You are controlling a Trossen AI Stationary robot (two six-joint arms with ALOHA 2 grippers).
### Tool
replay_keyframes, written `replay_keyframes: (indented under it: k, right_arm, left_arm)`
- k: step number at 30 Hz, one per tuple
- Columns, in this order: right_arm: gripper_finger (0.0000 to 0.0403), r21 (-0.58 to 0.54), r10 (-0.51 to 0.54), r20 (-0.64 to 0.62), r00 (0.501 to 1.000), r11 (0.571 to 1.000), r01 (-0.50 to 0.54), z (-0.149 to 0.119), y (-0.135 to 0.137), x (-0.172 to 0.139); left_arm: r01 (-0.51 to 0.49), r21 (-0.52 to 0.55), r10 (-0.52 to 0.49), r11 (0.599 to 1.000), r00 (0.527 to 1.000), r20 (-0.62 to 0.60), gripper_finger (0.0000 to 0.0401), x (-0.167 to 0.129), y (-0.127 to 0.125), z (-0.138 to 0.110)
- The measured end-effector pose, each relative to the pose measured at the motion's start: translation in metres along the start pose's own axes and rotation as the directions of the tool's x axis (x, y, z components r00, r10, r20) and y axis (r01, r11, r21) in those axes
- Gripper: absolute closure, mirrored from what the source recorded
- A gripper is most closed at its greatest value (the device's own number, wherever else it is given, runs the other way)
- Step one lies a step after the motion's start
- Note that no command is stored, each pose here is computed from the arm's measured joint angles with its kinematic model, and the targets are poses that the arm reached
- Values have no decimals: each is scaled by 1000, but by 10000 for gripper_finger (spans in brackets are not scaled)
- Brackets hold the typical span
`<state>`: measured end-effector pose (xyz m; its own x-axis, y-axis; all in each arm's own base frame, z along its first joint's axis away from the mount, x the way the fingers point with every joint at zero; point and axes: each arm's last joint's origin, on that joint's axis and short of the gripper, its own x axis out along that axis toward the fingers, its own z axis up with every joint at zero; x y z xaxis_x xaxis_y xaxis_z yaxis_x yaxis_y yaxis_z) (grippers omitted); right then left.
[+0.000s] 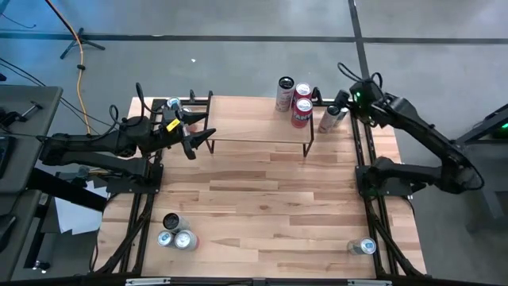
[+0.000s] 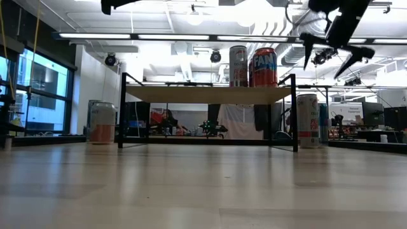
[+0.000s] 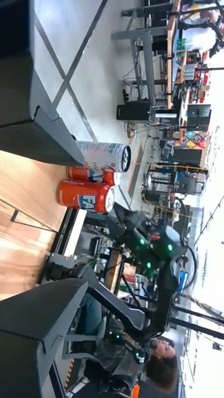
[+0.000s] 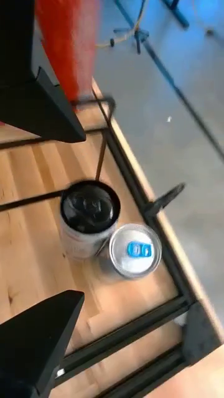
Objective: Place canned beverage on shelf
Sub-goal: Put the top white-pink soda can on the shelf aligned with the white-pink soda can
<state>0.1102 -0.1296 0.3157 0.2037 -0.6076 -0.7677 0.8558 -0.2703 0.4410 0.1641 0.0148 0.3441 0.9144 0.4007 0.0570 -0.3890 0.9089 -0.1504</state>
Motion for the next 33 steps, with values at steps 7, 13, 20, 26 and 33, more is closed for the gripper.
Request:
replay_keyframes:
  k: [7,13,20,26,33]
  right_arm:
    - [9,50,28,-175,984,999,-19,12,13,43]
    - [9,5,-98,-235,967,995,102,23,17,59]
    - [9,-4,-141,-259,955,989,145,26,25,74]
    - [9,-26,-211,-304,929,977,213,22,24,90]
    - [23,-31,-225,-311,923,973,227,21,25,97]
  left_arm:
    - [0,0,0,1000,1000,0,130,0,0,0]
    - [0,0,0,1000,1000,0,130,0,0,0]
    - [0,0,0,1000,1000,0,130,0,0,0]
    - [0,0,0,1000,1000,0,130,0,0,0]
    - [0,0,0,1000,1000,0,130,0,0,0]
